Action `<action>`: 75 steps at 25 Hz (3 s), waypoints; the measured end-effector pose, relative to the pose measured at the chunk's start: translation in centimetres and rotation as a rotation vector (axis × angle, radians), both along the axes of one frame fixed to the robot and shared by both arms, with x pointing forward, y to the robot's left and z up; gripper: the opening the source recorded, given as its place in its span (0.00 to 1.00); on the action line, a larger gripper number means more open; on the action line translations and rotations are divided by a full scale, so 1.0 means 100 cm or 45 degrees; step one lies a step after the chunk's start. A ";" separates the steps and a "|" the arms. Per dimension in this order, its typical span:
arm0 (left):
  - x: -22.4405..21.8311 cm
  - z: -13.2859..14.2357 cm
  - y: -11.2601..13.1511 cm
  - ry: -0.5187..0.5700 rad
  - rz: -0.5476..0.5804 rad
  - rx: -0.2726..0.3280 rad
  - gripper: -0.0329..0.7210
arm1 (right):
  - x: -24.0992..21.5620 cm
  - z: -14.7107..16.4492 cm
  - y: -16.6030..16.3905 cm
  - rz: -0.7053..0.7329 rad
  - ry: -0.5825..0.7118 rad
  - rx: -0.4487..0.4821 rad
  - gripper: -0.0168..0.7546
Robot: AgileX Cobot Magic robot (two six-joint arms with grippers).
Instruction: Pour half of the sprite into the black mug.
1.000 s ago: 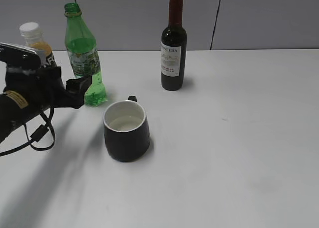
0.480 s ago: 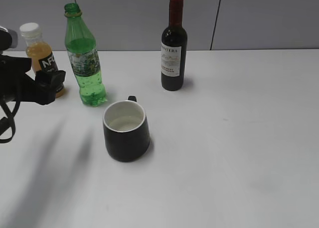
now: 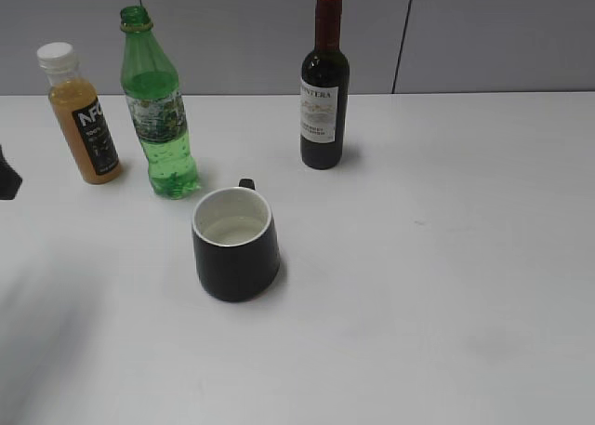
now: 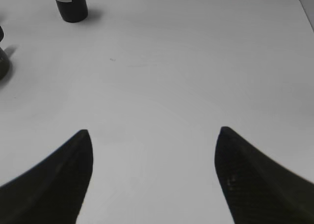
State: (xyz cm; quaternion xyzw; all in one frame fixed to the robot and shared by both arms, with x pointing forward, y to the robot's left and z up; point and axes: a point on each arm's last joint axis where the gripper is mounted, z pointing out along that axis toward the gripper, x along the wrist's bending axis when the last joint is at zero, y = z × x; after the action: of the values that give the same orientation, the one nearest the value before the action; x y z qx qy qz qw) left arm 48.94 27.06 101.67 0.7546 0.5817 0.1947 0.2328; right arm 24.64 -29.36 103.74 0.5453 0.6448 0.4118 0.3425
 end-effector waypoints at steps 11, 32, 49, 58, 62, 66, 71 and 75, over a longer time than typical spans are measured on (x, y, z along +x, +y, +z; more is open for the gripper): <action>-0.047 0.038 0.015 0.450 0.040 0.013 0.83 | 0.000 0.000 0.000 0.000 0.000 0.000 0.78; -0.175 0.034 0.020 0.015 0.119 -0.066 0.83 | 0.000 0.000 0.000 0.000 0.000 0.000 0.78; -0.220 0.035 0.023 -0.333 0.118 -0.071 0.83 | 0.000 0.000 0.000 0.000 0.000 0.000 0.78; -0.253 0.038 0.024 -0.601 0.114 -0.089 0.83 | 0.000 0.000 0.000 0.000 0.000 0.000 0.78; -0.257 0.038 0.025 -0.631 0.114 -0.090 0.83 | 0.000 0.000 0.000 0.000 0.000 0.000 0.78; -0.257 0.038 0.025 -0.634 0.114 -0.090 0.83 | 0.000 0.000 0.000 0.001 0.000 0.001 0.78; -0.257 0.038 0.025 -0.634 0.114 -0.090 0.83 | 0.000 0.000 0.000 0.001 0.000 0.001 0.78; -0.257 0.038 0.025 -0.634 0.114 -0.090 0.83 | 0.000 0.000 0.001 0.005 0.001 0.010 0.78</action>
State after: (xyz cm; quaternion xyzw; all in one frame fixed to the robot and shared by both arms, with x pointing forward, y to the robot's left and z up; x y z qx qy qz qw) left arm 23.24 29.53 105.45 0.6482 0.5457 0.3644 0.3863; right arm 24.63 -29.30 103.75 0.5454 0.6446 0.4148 0.3392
